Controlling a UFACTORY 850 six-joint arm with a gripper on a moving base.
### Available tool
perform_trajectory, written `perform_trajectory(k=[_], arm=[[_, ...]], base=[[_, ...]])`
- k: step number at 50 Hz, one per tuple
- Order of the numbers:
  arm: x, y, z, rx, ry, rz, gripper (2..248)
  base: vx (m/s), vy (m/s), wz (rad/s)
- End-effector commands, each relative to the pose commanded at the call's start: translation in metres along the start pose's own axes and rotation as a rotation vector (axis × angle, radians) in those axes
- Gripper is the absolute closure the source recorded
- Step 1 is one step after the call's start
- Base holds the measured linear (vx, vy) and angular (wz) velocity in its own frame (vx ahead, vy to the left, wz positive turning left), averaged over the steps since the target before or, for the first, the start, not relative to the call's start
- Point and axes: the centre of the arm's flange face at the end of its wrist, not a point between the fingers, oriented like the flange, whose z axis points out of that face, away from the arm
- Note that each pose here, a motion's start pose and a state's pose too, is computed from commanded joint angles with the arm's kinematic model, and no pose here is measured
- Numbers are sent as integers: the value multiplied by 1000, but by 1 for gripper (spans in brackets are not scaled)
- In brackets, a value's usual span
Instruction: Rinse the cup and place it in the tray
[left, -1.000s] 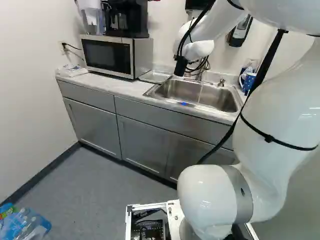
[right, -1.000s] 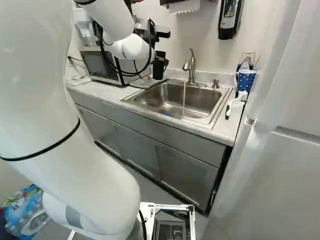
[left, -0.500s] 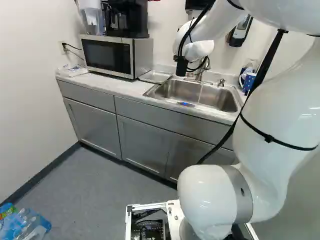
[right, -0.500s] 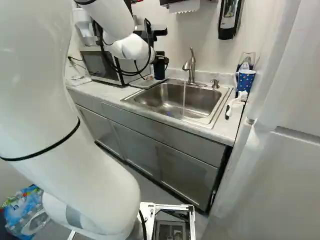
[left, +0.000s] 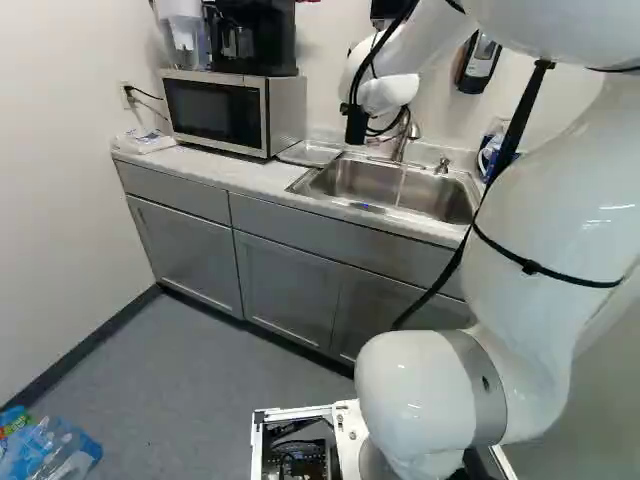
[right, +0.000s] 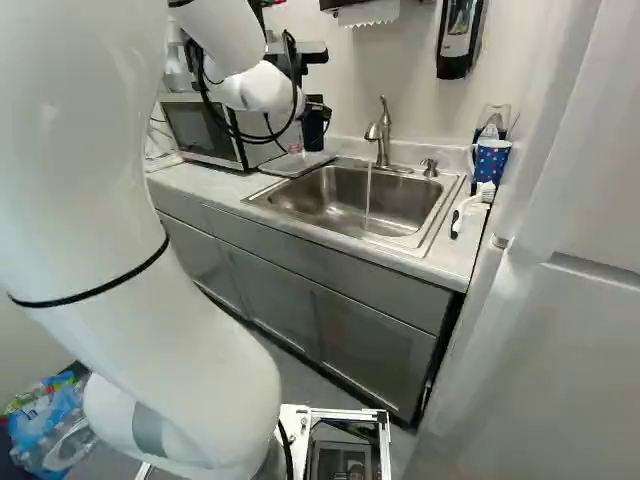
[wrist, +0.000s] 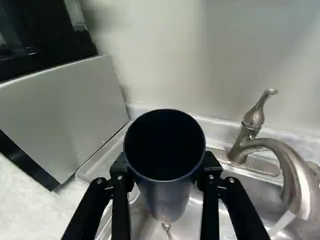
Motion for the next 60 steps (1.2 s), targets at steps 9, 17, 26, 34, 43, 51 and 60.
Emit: perform_trajectory(k=[9, 17, 26, 34, 43, 51, 60], arm=[[4, -13, 10, 21, 4, -6, 124], [6, -25, 19, 41, 5, -11, 124], [8, -40, 30, 63, 6, -17, 124], [10, -51, 39, 81, 7, -22, 124], [12, -61, 54, 94, 11, -25, 124], [15, -70, 69, 105, 15, -28, 124], [18, -79, 86, 115, 21, -30, 124]], base=[[0, 0, 0], [0, 0, 0], [0, 0, 0], [0, 0, 0], [0, 0, 0], [0, 0, 0], [0, 0, 0]])
